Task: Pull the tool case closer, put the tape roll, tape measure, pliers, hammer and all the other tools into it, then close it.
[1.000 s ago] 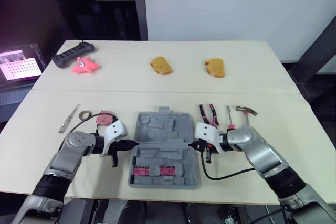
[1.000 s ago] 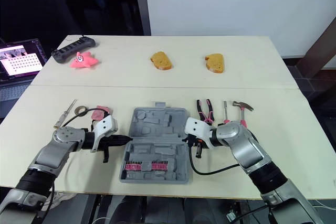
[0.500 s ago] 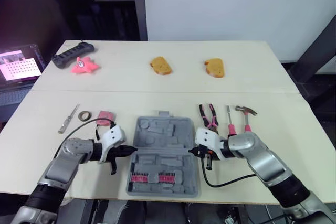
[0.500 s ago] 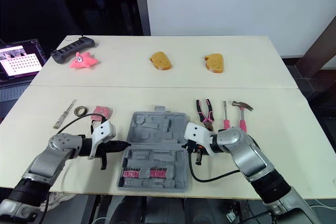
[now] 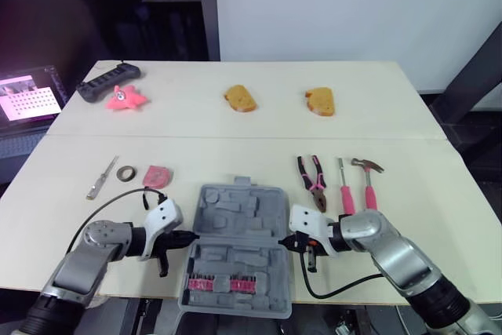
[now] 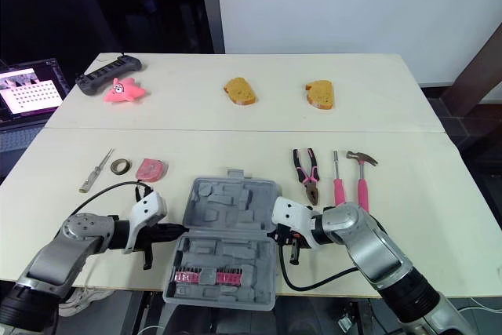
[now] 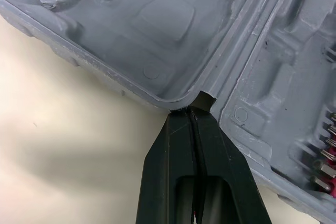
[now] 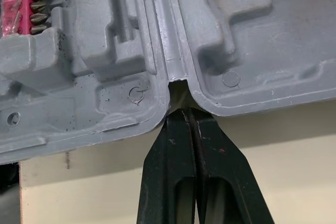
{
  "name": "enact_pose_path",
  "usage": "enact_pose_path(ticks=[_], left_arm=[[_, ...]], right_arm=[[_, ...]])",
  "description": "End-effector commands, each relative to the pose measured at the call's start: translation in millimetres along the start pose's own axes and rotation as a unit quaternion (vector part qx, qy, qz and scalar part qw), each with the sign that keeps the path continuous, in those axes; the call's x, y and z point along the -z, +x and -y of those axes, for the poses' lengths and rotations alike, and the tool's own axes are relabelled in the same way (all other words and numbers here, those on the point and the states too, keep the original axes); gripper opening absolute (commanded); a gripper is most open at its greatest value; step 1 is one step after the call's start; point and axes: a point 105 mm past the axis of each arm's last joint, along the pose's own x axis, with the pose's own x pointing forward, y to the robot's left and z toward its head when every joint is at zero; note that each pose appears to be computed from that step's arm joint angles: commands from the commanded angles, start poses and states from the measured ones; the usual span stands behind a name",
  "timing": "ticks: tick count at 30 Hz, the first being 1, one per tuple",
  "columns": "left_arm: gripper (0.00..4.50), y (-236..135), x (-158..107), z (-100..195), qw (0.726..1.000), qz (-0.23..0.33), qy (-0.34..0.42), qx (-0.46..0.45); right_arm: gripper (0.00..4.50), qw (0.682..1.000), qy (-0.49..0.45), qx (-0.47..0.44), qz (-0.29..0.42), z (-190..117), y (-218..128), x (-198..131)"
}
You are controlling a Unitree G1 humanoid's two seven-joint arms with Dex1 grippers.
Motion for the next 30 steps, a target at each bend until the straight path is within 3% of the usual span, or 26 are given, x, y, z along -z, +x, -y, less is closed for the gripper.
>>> enact_pose_path(ticks=[1,30], left_arm=[[0.0,2.4,-6.0,12.7,1.0,0.013,-0.001,0.024],[0.0,1.7,-2.3,17.2,1.0,0.009,-0.014,0.016]], right_arm=[[0.08,0.999,-0.017,-0.032,0.027,-13.2,4.2,-13.8],[0.08,0.999,0.016,-0.051,0.005,-22.3,2.4,-3.1]])
